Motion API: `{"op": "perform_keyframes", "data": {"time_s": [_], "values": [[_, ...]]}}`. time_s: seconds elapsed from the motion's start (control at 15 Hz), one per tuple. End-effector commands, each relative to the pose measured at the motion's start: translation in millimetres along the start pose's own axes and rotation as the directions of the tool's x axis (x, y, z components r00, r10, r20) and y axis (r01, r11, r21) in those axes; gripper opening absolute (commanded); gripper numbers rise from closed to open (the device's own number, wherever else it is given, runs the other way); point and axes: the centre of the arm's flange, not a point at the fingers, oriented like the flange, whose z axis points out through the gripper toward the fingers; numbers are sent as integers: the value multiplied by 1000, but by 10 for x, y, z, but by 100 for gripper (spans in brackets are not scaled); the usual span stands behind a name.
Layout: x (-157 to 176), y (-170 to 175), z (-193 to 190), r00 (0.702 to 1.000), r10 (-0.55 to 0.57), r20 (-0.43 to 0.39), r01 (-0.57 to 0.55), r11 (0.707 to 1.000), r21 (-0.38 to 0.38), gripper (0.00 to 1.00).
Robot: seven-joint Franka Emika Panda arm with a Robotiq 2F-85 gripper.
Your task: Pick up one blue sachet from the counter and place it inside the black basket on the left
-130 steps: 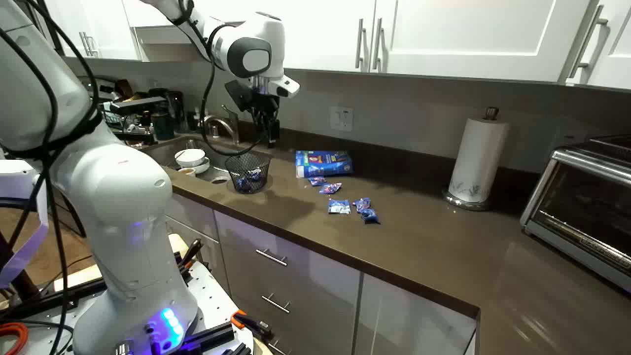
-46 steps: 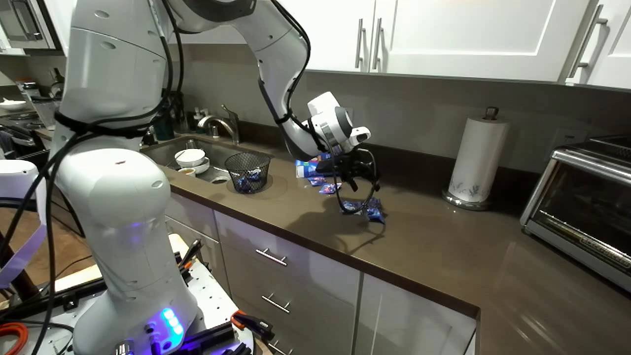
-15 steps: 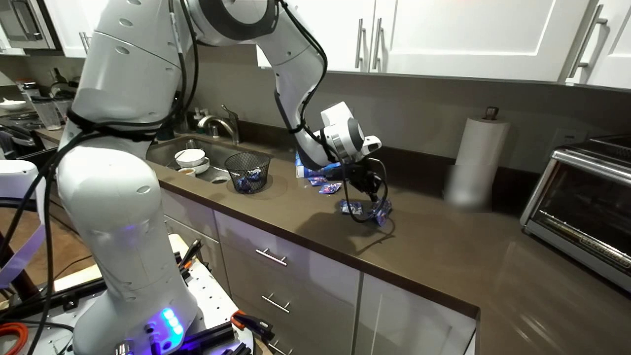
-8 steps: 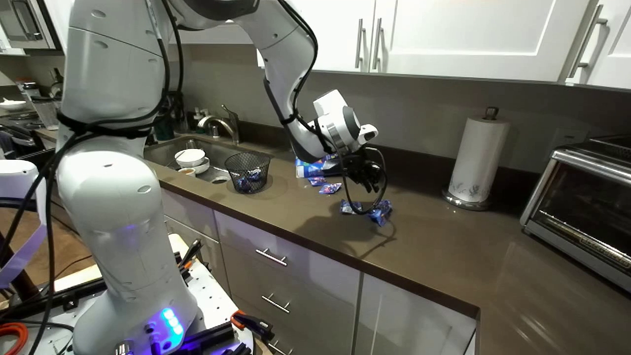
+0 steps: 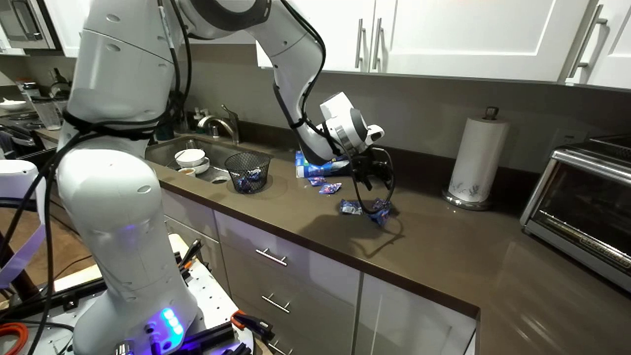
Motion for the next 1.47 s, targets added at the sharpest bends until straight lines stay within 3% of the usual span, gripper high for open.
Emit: {"op": "perform_keyframes", "data": {"time_s": [0.0,0.4,0.47,0.6,1.13,1.27,1.33,1.4], "values": [[90,-6,265,1000,2,25,-2,1000,11,100],[30,-58,581,998,14,64,-17,999,41,100],[28,-50,620,998,13,67,-16,999,44,75],[21,-21,657,997,10,77,-14,998,55,67],[-21,42,544,996,17,87,-23,997,74,13],[-50,39,475,995,26,93,-33,997,74,3],[-75,31,430,995,32,95,-39,997,69,7],[-103,19,382,995,32,99,-39,997,65,4]]}}
